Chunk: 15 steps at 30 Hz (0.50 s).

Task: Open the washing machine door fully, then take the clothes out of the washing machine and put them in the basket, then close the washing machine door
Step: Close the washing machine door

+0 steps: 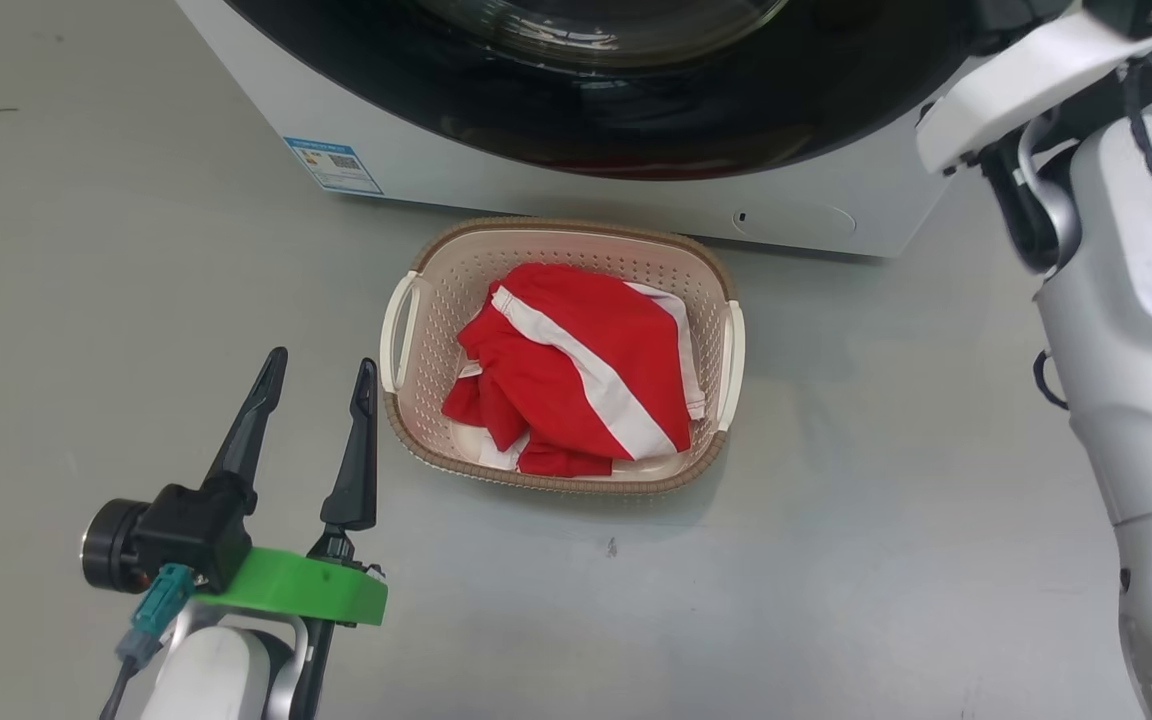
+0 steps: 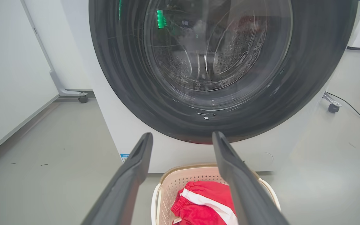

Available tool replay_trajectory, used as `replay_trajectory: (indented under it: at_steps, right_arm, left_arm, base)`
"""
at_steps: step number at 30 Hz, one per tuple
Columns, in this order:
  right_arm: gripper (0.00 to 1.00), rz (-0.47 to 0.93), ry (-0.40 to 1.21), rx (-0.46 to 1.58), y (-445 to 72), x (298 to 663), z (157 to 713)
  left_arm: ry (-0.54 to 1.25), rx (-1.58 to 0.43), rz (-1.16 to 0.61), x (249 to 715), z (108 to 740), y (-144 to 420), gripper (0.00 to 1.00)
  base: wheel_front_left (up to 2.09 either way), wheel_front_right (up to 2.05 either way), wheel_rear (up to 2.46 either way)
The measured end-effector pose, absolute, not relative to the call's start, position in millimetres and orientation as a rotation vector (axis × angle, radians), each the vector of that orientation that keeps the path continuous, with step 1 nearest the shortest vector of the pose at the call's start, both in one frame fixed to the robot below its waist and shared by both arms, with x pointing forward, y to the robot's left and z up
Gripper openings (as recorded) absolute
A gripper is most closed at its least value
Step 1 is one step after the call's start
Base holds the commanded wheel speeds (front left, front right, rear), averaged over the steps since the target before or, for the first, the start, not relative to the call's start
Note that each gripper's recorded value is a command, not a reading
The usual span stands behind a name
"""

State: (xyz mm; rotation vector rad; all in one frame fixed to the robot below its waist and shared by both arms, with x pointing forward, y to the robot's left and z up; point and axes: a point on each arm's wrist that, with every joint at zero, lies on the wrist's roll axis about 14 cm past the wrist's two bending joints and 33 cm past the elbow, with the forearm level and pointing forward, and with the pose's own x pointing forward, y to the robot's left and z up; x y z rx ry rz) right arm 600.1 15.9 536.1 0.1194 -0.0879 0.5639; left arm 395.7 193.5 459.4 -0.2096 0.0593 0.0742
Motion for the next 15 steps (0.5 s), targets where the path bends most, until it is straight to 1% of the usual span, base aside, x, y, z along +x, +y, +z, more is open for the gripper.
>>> replay_trajectory:
  at_steps: [8, 15]
  right_arm:
    - [0.00, 0.528, -0.105, 0.132, 8.9, 617.3, 542.9]
    - [0.00, 0.515, -0.097, 0.141, 9.7, 620.7, 538.5]
  left_arm:
    - [0.072, -0.205, 0.082, 396.2, 454.8, 195.2, 1.00]
    - [0.058, -0.204, 0.080, 400.4, 458.3, 195.5, 1.00]
  base:
    - [0.00, 0.00, 0.00]
    - [0.00, 0.00, 0.00]
